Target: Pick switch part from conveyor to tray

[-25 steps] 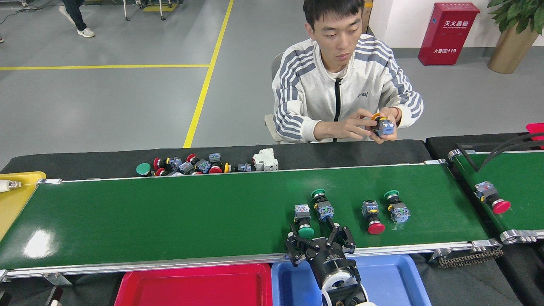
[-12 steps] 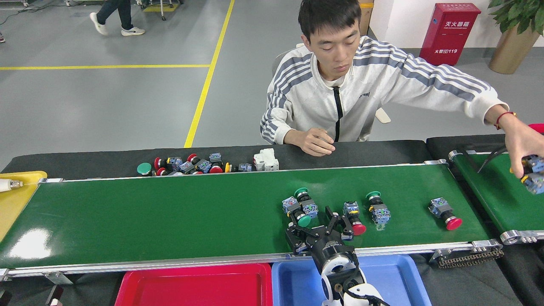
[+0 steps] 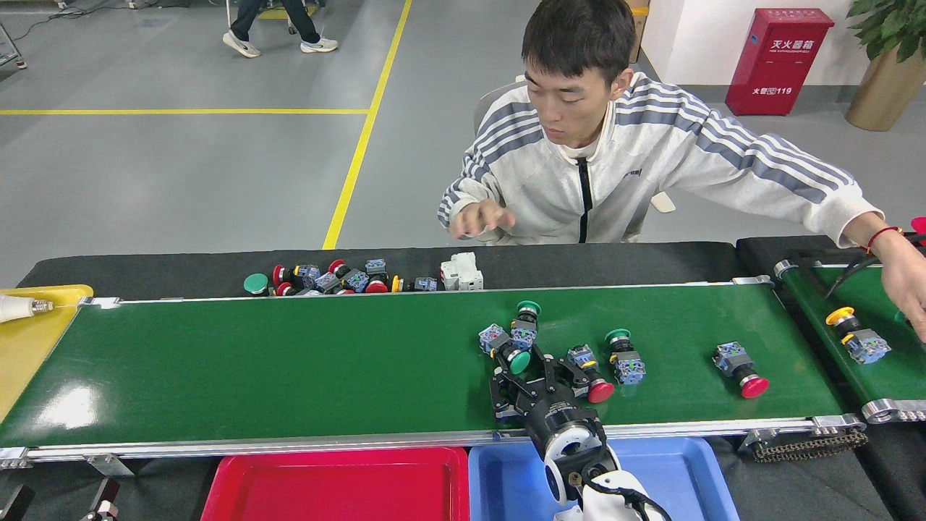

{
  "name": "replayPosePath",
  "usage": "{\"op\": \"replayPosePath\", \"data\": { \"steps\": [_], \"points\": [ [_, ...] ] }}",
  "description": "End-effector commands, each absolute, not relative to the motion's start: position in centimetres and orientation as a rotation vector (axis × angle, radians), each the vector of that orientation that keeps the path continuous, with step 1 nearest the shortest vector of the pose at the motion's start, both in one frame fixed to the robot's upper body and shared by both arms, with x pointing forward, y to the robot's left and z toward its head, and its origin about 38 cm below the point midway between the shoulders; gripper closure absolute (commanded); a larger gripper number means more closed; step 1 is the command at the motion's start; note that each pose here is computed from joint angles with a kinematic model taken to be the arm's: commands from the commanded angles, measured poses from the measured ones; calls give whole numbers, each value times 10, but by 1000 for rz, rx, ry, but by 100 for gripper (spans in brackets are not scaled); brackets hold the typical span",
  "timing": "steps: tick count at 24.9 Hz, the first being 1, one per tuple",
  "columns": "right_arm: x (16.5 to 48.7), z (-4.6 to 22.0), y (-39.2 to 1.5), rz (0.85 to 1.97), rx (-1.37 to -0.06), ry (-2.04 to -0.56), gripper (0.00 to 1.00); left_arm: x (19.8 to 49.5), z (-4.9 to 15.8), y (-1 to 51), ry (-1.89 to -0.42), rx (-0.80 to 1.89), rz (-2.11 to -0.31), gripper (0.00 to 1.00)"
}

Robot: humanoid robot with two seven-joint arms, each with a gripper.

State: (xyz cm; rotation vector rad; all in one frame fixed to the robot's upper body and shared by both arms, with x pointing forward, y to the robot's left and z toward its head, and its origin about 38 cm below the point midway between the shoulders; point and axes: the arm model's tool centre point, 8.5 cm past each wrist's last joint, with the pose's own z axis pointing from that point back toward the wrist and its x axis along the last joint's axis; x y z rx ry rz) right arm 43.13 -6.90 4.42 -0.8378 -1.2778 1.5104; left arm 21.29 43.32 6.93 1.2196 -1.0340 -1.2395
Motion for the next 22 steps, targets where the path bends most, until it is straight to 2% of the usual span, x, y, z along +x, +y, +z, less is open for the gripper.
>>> {"op": "replayPosePath", "data": {
  "steps": [1, 7, 9, 11, 12, 14, 15, 19, 22],
  "points": [
    [436, 62, -64, 1498, -851, -1341, 99, 216, 76, 436, -1045, 1243, -1249, 0],
    [413, 83, -35, 1572, -814, -1506, 99, 215, 76, 435, -1044, 1242, -1250, 0],
    [386, 89, -7, 1668, -731, -1636, 99, 215, 76, 435, -1044, 1242, -1250, 0],
    [346, 92, 25, 1795, -613, -1785, 96, 215, 76, 436, -1043, 1241, -1250, 0],
    [328, 91, 38, 1857, -545, -1846, 80, 215, 76, 435, -1044, 1241, -1249, 0],
    [305, 84, 56, 1948, -480, -1880, 4, 216, 76, 435, -1048, 1242, -1248, 0],
    [299, 81, 60, 1973, -463, -1885, 0, 218, 77, 435, -1051, 1245, -1246, 0],
    [296, 77, 58, 1961, -450, -1875, 0, 218, 79, 433, -1060, 1246, -1246, 0],
    [303, 86, 40, 1840, -508, -1857, 2, 220, 83, 426, -1094, 1239, -1274, 0]
  ]
}}
